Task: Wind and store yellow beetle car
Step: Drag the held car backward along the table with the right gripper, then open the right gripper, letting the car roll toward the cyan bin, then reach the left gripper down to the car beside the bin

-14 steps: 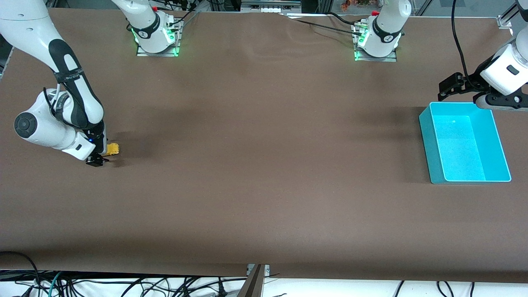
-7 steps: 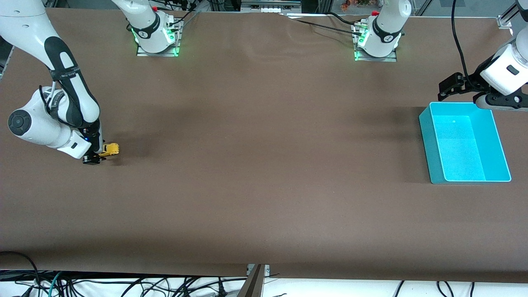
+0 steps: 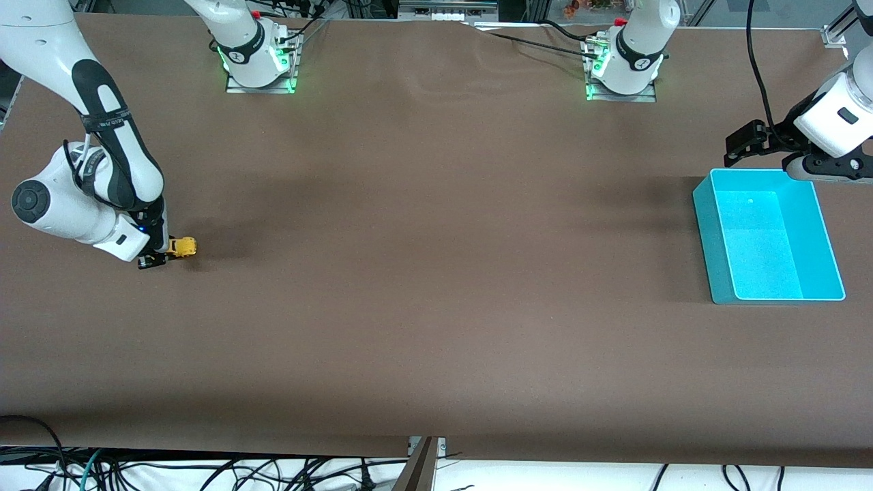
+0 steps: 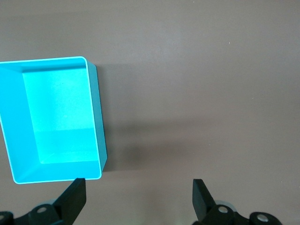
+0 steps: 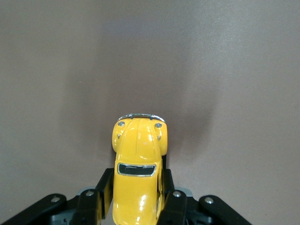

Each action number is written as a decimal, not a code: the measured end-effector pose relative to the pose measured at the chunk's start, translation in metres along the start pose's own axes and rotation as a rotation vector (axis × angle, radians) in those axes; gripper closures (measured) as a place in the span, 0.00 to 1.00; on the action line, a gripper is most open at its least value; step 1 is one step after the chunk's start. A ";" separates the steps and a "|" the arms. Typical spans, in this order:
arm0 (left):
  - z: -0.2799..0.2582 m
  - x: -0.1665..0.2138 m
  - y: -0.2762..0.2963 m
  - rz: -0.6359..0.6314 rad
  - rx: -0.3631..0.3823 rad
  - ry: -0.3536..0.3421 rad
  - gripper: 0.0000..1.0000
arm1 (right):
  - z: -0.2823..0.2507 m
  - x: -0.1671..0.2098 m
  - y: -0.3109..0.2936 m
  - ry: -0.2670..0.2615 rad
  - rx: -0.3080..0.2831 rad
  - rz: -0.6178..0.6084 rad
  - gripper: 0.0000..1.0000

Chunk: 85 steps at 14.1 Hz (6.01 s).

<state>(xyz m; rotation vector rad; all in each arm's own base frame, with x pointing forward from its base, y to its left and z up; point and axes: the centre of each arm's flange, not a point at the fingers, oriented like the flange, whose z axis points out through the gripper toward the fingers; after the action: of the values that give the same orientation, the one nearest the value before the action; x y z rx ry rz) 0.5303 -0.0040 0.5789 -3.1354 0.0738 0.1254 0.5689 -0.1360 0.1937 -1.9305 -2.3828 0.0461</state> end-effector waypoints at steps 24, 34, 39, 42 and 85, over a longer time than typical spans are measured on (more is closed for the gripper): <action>-0.004 -0.007 0.005 0.008 0.002 -0.021 0.00 | 0.000 -0.062 -0.029 -0.008 -0.047 0.138 0.55; -0.006 -0.009 0.005 0.008 0.000 -0.018 0.00 | 0.000 -0.111 -0.053 -0.019 -0.069 0.148 0.55; -0.006 -0.009 0.005 0.007 0.000 -0.018 0.00 | -0.001 -0.139 -0.063 -0.025 -0.080 0.153 0.55; -0.006 -0.009 0.005 0.007 0.000 -0.018 0.00 | -0.001 -0.156 -0.070 -0.029 -0.087 0.161 0.55; -0.006 -0.009 0.004 0.005 0.000 -0.019 0.00 | -0.354 0.120 0.075 0.047 0.084 1.508 0.00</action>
<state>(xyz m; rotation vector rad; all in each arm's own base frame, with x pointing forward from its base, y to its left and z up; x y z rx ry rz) 0.5218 -0.0076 0.5851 -3.1341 0.0815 0.1559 0.6450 -0.0116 0.5457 -2.9948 -0.4043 0.1595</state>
